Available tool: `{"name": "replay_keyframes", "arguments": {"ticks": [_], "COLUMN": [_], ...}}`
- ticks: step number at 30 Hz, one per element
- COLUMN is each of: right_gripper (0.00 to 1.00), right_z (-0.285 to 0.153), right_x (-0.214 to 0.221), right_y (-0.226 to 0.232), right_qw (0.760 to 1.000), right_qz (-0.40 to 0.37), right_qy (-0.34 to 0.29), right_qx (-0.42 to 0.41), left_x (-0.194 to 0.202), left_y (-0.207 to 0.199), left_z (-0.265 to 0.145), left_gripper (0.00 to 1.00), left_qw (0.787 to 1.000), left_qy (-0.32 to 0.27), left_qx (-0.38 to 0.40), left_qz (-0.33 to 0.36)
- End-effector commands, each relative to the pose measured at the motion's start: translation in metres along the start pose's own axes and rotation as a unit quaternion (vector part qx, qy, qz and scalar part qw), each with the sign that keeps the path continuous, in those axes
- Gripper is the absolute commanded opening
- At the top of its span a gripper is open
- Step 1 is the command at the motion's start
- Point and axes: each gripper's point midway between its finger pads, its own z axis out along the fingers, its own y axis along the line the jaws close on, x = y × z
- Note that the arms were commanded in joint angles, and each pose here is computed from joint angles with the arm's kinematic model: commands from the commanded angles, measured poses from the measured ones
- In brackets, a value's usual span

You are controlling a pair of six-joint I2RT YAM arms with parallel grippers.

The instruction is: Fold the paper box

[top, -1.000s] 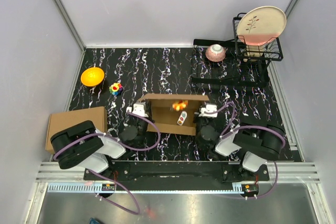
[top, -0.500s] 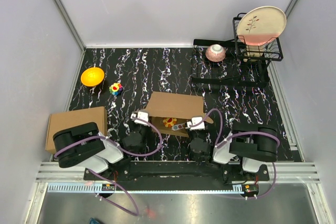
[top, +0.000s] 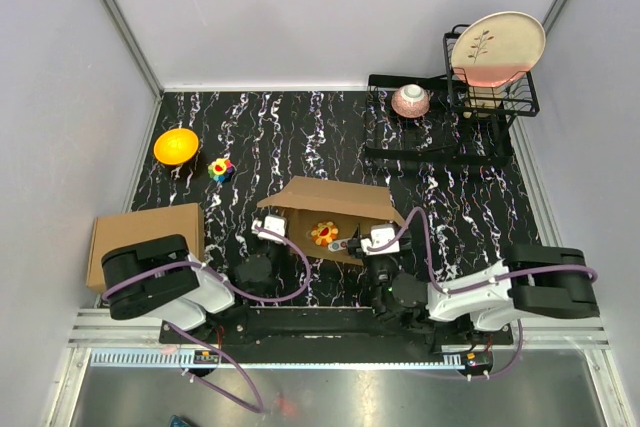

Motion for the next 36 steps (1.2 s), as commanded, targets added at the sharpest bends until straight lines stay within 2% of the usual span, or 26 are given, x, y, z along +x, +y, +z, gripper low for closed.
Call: {"name": "replay_keyframes", "arguments": {"ticks": [1, 12, 17, 18, 20, 21, 22, 24, 25, 27, 28, 29, 30, 31, 32, 34, 35, 36], "right_gripper": [0.82, 0.85, 0.85, 0.83, 0.76, 0.73, 0.65, 0.59, 0.57, 0.51, 0.50, 0.48, 0.47, 0.47, 0.46, 0.46, 0.46, 0.46], "right_z": [-0.013, -0.030, -0.030, -0.030, -0.026, -0.020, -0.019, -0.015, -0.008, -0.004, 0.000, 0.002, 0.004, 0.008, 0.010, 0.014, 0.017, 0.018], "right_x": [-0.022, -0.112, -0.151, -0.152, -0.149, -0.144, -0.132, -0.118, -0.104, -0.092, -0.081, -0.075, -0.068, -0.054, -0.046, -0.021, -0.012, -0.004], "right_y": [-0.025, -0.023, -0.018, -0.014, -0.002, -0.001, 0.008, 0.014, 0.012, 0.020, 0.023, 0.027, 0.030, 0.035, 0.037, 0.043, 0.046, 0.047], "right_qw": [0.995, 0.992, 0.985, 0.985, 0.986, 0.987, 0.985, 0.982, 0.980, 0.977, 0.978, 0.978, 0.978, 0.977, 0.977, 0.975, 0.973, 0.973], "right_qz": [0.085, 0.118, 0.134, 0.130, 0.119, 0.115, 0.122, 0.138, 0.159, 0.161, 0.158, 0.153, 0.150, 0.146, 0.143, 0.140, 0.141, 0.140], "right_qy": [0.021, -0.006, -0.050, -0.054, -0.045, -0.037, -0.021, -0.003, 0.014, 0.027, 0.037, 0.043, 0.049, 0.065, 0.073, 0.098, 0.108, 0.116], "right_qx": [0.037, -0.046, -0.092, -0.101, -0.110, -0.103, -0.118, -0.131, -0.122, -0.135, -0.130, -0.136, -0.137, -0.140, -0.140, -0.142, -0.145, -0.143], "left_x": [-0.051, -0.041, -0.039, -0.040, -0.046, -0.048, -0.055, -0.056, -0.065, -0.062, -0.072, -0.058, -0.063, -0.073, -0.049, -0.061, -0.046, -0.048], "left_y": [0.003, 0.001, -0.001, -0.001, -0.004, -0.005, -0.003, -0.006, -0.003, -0.011, -0.008, -0.014, -0.019, -0.018, -0.019, -0.016, -0.011, -0.007], "left_z": [-0.001, 0.001, 0.001, 0.000, -0.004, -0.007, -0.011, -0.020, -0.025, -0.033, -0.036, -0.040, -0.040, -0.043, -0.047, -0.051, -0.058, -0.062], "left_gripper": [0.25, 0.25, 0.25, 0.29, 0.34, 0.42, 0.45, 0.53, 0.56, 0.57, 0.58, 0.58, 0.58, 0.58, 0.58, 0.58, 0.58, 0.58], "left_qw": [0.989, 0.990, 0.990, 0.990, 0.989, 0.990, 0.988, 0.990, 0.988, 0.991, 0.989, 0.993, 0.993, 0.989, 0.994, 0.989, 0.991, 0.991], "left_qy": [-0.090, -0.078, -0.075, -0.077, -0.083, -0.084, -0.092, -0.089, -0.097, -0.081, -0.085, -0.060, -0.053, -0.052, -0.008, 0.003, 0.028, 0.029], "left_qx": [-0.013, -0.020, -0.018, -0.018, -0.009, -0.004, -0.008, 0.001, -0.006, 0.007, 0.003, 0.012, 0.014, 0.014, 0.017, 0.011, 0.007, 0.003], "left_qz": [-0.119, -0.117, -0.117, -0.118, -0.120, -0.117, -0.124, -0.108, -0.123, -0.103, -0.124, -0.100, -0.108, -0.134, -0.110, -0.147, -0.131, -0.131]}}
